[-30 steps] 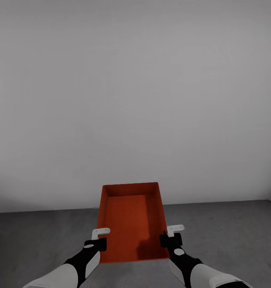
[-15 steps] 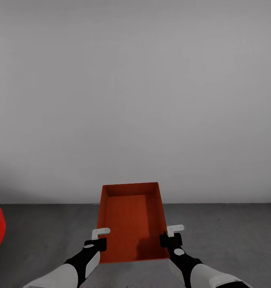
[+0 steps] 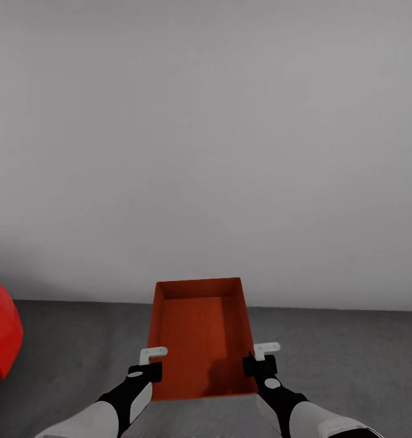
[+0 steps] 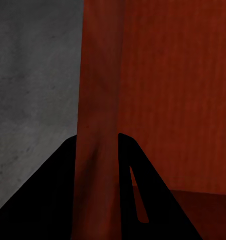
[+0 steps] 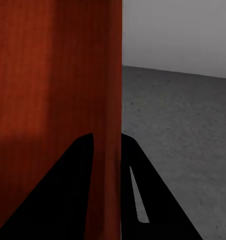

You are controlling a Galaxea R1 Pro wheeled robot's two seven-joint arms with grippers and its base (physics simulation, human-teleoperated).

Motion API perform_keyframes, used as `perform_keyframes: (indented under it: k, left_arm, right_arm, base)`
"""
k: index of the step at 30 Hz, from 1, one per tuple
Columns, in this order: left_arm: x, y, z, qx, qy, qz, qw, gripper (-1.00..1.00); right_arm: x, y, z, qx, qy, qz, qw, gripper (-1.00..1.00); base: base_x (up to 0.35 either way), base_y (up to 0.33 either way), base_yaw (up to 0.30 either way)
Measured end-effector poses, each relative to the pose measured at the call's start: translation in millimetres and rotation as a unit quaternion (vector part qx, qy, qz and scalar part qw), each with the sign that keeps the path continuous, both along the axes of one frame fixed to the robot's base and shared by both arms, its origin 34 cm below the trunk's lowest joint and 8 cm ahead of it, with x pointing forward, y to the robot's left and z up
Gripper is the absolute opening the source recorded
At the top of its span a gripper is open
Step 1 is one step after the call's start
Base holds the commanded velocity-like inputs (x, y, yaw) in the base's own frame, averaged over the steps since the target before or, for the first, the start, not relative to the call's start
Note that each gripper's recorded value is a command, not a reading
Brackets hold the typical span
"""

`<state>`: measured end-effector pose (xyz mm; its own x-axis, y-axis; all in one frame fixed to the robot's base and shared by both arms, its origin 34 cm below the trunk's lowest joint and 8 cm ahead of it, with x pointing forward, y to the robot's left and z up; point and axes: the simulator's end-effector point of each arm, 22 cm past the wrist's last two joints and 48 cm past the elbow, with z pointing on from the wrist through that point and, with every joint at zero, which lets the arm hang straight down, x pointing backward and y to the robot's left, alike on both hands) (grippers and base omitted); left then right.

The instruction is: Move the two storage containers from the living room to the garage. In the garage, place one container on the floor and stack the other container on top of it (either order is fine).

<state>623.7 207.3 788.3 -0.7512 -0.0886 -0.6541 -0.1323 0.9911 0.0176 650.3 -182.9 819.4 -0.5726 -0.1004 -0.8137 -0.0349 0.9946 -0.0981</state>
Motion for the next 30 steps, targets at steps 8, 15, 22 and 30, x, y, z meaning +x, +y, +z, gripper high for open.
perform_keyframes:
  k: [8,15,22,30]
  left_arm:
    - [-2.7,-0.1,-6.4,0.000,0.006,0.000,1.0000,-1.00]
    - [-5.1,-0.1,-12.0,0.000,0.012,0.000,0.9999,-1.00]
    - [-7.7,-0.1,-17.6,0.000,0.017,0.000,0.9999,-1.00]
    - [-10.6,-0.1,-23.9,0.000,0.023,0.000,0.9997,-1.00]
  right_arm:
    - [-2.3,-0.1,-6.7,0.000,0.006,0.000,1.0000,-1.00]
    - [-4.3,-0.1,-12.6,0.000,0.012,0.000,0.9999,-1.00]
    - [-6.6,-0.1,-18.6,0.000,0.017,0.000,0.9999,-1.00]
    - [-9.1,-0.1,-25.2,0.000,0.023,0.000,0.9997,-1.00]
  base:
    - [0.000,0.000,0.083]
    - [0.000,0.000,0.081]
    - [0.000,0.000,0.067]
    - [0.000,0.000,0.064]
